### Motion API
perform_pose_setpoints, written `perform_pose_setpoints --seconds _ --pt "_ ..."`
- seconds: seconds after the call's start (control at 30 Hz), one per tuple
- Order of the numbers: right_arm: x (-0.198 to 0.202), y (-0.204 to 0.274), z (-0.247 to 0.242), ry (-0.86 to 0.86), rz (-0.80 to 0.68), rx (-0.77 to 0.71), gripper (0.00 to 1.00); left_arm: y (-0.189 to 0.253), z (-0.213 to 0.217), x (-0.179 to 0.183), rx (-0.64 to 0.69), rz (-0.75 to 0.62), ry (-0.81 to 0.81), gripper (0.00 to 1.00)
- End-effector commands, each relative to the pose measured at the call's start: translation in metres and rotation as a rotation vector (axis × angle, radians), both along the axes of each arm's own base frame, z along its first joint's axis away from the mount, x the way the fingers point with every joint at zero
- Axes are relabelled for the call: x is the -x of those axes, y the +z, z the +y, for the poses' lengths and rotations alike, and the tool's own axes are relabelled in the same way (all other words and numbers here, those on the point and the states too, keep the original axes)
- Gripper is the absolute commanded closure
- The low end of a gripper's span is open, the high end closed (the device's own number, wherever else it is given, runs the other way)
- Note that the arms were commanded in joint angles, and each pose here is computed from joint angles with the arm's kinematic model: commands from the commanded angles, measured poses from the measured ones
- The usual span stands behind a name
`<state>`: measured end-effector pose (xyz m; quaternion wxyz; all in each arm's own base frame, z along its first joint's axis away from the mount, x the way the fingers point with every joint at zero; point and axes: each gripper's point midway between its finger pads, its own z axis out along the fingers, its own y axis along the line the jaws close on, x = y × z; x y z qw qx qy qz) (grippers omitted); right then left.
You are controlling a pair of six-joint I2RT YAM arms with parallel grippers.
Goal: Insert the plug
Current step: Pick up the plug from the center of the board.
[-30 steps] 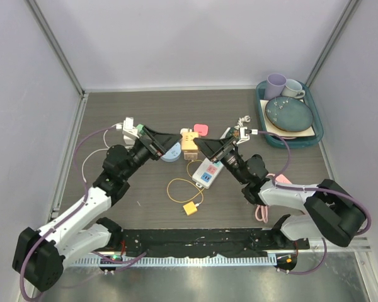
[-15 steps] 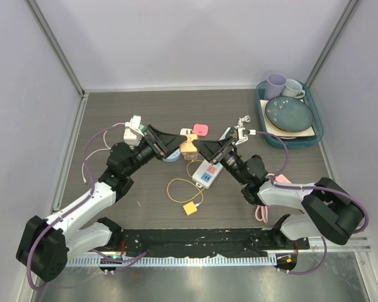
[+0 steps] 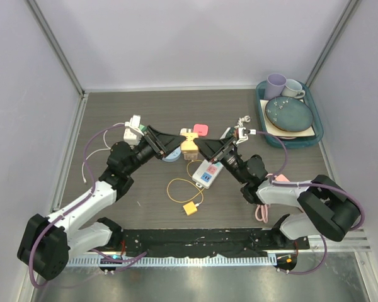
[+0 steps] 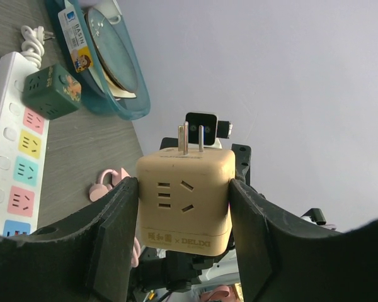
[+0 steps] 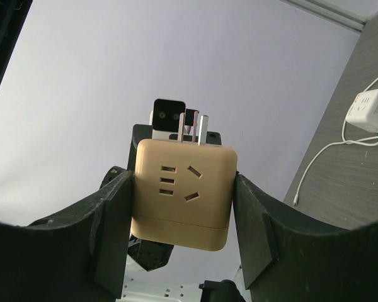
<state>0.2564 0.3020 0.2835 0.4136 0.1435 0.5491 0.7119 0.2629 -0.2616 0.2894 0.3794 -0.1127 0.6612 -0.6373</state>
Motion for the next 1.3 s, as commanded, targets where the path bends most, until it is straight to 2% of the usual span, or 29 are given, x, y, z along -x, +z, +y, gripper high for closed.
perform_pose_setpoints --seconds 0.0,0.27,0.43,0.63,0.77,0.87,0.97,1.0,1.03,1.1,1.13,1.2,1.27 --pt "0.014 0.039 0.000 0.053 -0.124 -0.105 0.99 0.043 -0.008 0.019 0.084 -0.118 -0.098 0.47" --pt "0.013 0.032 0.009 0.103 -0.103 -0.116 0.99 0.050 -0.010 0.023 0.092 -0.137 -0.124 0.43" --pt "0.013 0.030 0.013 0.122 -0.096 -0.116 0.99 0.051 -0.010 0.025 0.094 -0.144 -0.133 0.44" --pt "0.014 0.032 0.016 0.141 -0.108 -0.118 0.99 0.053 -0.012 0.027 0.093 -0.149 -0.152 0.29" --pt "0.014 0.033 0.017 0.147 -0.116 -0.120 0.99 0.054 -0.012 0.027 0.095 -0.150 -0.157 0.28" --pt "0.016 0.033 0.018 0.153 -0.118 -0.121 0.99 0.055 -0.013 0.028 0.100 -0.152 -0.161 0.41" --pt "0.015 0.031 0.017 0.151 -0.118 -0.117 0.99 0.056 -0.012 0.029 0.105 -0.157 -0.158 0.61" --pt "0.015 0.030 0.016 0.149 -0.121 -0.115 0.96 0.056 -0.011 0.029 0.106 -0.158 -0.155 0.73" --pt "0.015 0.030 0.015 0.147 -0.126 -0.112 0.85 0.058 -0.010 0.030 0.111 -0.160 -0.150 0.80" --pt "0.016 0.030 0.013 0.145 -0.142 -0.098 0.73 0.059 -0.009 0.030 0.112 -0.163 -0.143 0.95" --pt "0.014 0.030 0.009 0.134 -0.150 -0.091 0.62 0.058 -0.008 0.030 0.105 -0.154 -0.140 1.00" --pt "0.016 0.033 0.005 0.134 -0.179 -0.068 0.54 0.058 -0.005 0.030 0.089 -0.165 -0.117 1.00" --pt "0.014 0.028 0.004 0.137 -0.186 -0.018 0.39 0.054 -0.001 0.027 0.062 -0.141 -0.078 1.00"
